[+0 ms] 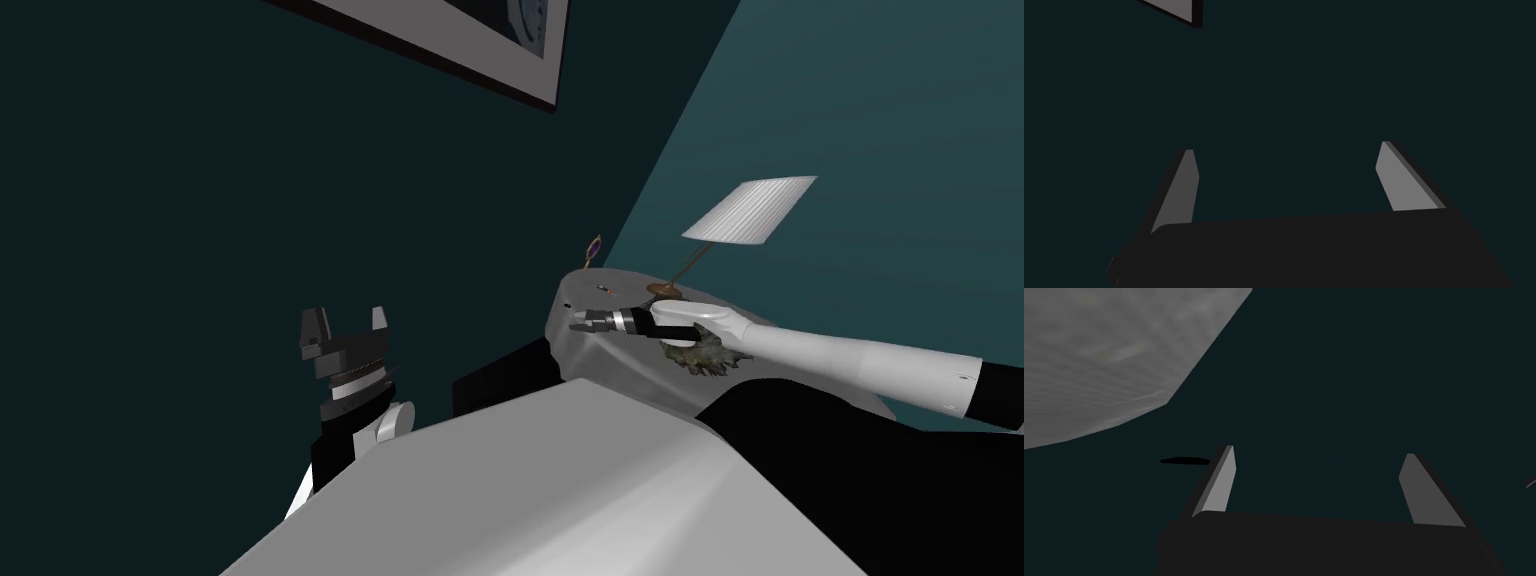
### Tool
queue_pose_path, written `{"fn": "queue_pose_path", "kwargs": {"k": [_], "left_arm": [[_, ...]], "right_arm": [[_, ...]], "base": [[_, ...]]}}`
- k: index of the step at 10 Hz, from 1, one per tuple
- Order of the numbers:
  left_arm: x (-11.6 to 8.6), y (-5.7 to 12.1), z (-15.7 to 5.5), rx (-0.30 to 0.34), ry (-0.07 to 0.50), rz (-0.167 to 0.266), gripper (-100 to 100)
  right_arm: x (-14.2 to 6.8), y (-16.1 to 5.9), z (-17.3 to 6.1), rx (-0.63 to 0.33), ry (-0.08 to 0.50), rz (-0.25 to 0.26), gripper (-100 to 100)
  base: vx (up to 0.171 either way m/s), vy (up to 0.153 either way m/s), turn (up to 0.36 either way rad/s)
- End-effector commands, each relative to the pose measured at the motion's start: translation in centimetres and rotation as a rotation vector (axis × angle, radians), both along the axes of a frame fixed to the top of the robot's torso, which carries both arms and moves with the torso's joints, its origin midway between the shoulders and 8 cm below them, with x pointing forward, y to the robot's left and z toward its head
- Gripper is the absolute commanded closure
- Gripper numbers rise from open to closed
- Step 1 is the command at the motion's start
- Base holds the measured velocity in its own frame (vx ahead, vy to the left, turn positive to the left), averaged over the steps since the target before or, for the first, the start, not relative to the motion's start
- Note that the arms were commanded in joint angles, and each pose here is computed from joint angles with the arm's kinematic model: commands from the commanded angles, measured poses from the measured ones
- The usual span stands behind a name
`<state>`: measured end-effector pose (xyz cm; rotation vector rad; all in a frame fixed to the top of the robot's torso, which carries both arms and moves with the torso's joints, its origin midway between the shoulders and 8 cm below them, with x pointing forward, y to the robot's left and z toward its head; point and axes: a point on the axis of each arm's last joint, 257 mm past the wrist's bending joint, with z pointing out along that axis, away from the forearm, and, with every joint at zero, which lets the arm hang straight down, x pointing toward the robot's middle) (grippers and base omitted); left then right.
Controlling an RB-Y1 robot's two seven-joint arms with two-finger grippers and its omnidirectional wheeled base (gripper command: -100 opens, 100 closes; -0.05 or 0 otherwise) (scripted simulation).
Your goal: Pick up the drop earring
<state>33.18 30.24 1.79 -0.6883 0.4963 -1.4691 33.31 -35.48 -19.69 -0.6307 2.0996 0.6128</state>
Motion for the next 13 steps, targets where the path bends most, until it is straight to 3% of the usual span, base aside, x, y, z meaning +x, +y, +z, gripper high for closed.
{"fn": "queue_pose_path", "kwargs": {"k": [1, 2, 4, 5, 13], "left_arm": [[0.0, 0.0, 0.0, 0.0, 0.0, 0.0, 0], [0.0, 0.0, 0.0, 0.0, 0.0, 0.0, 0], [0.0, 0.0, 0.0, 0.0, 0.0, 0.0, 0], [0.0, 0.0, 0.0, 0.0, 0.0, 0.0, 0], [0.0, 0.0, 0.0, 0.0, 0.0, 0.0, 0]], "right_arm": [[-0.2, -0.5, -0.2, -0.049, 0.02, 0.021, -100], [-0.6, -2.0, -0.9, -0.097, 0.046, 0.023, -100], [-0.4, -2.1, -0.7, -0.134, 0.054, 0.05, -100], [-0.8, -3.5, -1.3, -0.185, 0.081, 0.056, -100], [-1.3, -8.8, -1.8, -0.441, 0.196, 0.141, -100]], "base": [[0.01, 0.011, 0.034], [0.017, 0.019, 0.053], [0.012, 0.011, 0.012], [0.016, 0.013, 0.044], [0.025, 0.017, 0.034]]}}
